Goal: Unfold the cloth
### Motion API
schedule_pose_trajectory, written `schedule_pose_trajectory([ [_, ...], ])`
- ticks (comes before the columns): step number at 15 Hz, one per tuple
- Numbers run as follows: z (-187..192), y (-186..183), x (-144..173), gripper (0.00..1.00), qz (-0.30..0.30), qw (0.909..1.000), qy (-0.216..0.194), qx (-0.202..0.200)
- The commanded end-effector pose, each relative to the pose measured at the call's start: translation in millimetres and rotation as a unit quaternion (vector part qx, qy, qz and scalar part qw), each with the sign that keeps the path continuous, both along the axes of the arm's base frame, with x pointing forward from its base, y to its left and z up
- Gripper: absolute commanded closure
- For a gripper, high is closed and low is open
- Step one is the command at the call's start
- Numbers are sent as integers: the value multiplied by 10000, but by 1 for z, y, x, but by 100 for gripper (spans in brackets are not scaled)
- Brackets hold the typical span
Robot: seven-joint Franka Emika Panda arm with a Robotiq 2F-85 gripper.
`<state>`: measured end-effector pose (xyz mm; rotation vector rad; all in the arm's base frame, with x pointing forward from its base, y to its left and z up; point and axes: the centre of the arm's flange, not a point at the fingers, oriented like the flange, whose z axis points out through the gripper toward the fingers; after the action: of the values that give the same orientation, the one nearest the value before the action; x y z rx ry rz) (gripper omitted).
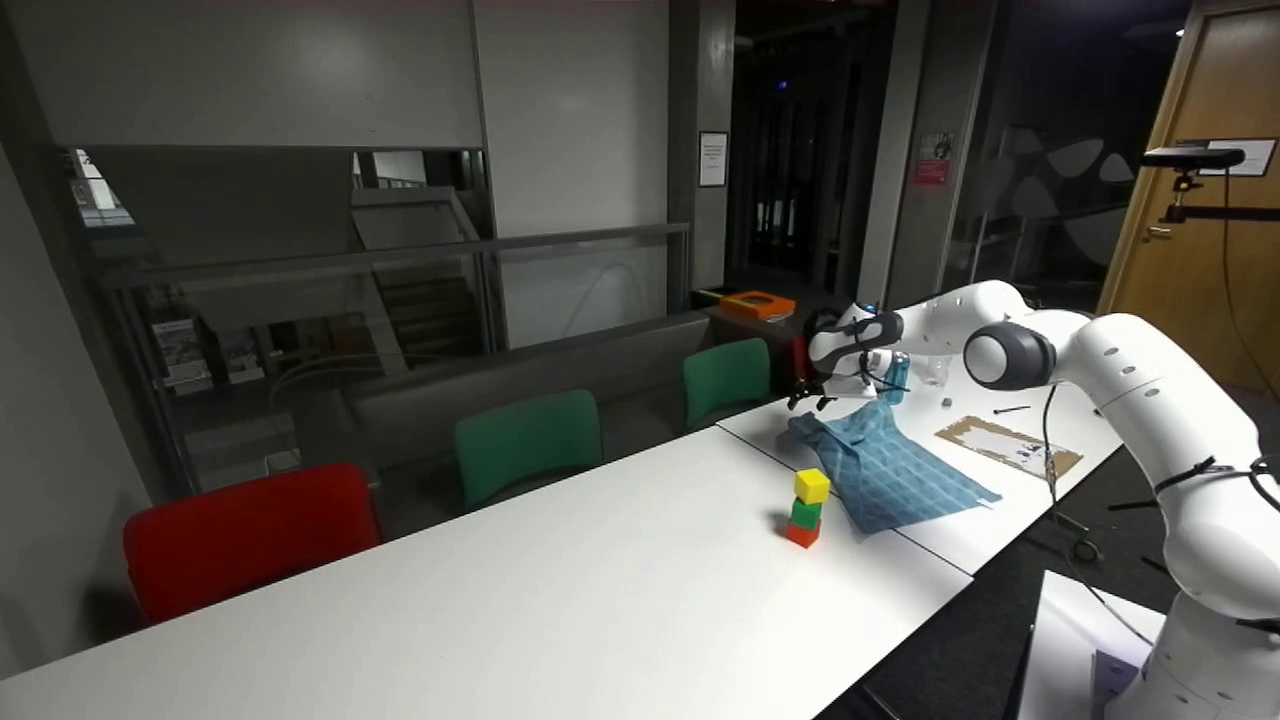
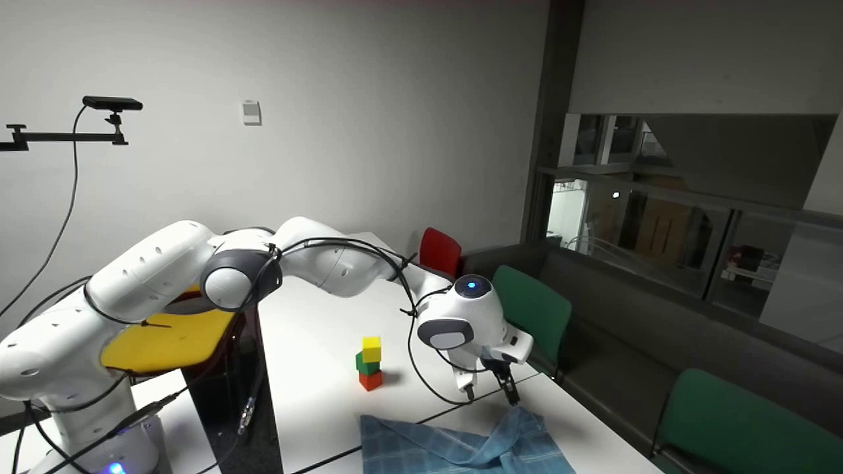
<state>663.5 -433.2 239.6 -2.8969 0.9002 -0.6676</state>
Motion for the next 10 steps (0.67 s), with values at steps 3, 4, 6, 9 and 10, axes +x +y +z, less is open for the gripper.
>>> schedule_pose_trajectory([
  [3,-15,-28,9,21,-199,9997,97,87],
  [4,-16,-29,10,26,-205,9997,106,127],
  [6,-16,-31,11,40,-197,9996,128,172],
  [9,-11,-34,13,63,-174,9995,158,197],
  [10,-9,-34,14,72,-167,9995,161,200],
])
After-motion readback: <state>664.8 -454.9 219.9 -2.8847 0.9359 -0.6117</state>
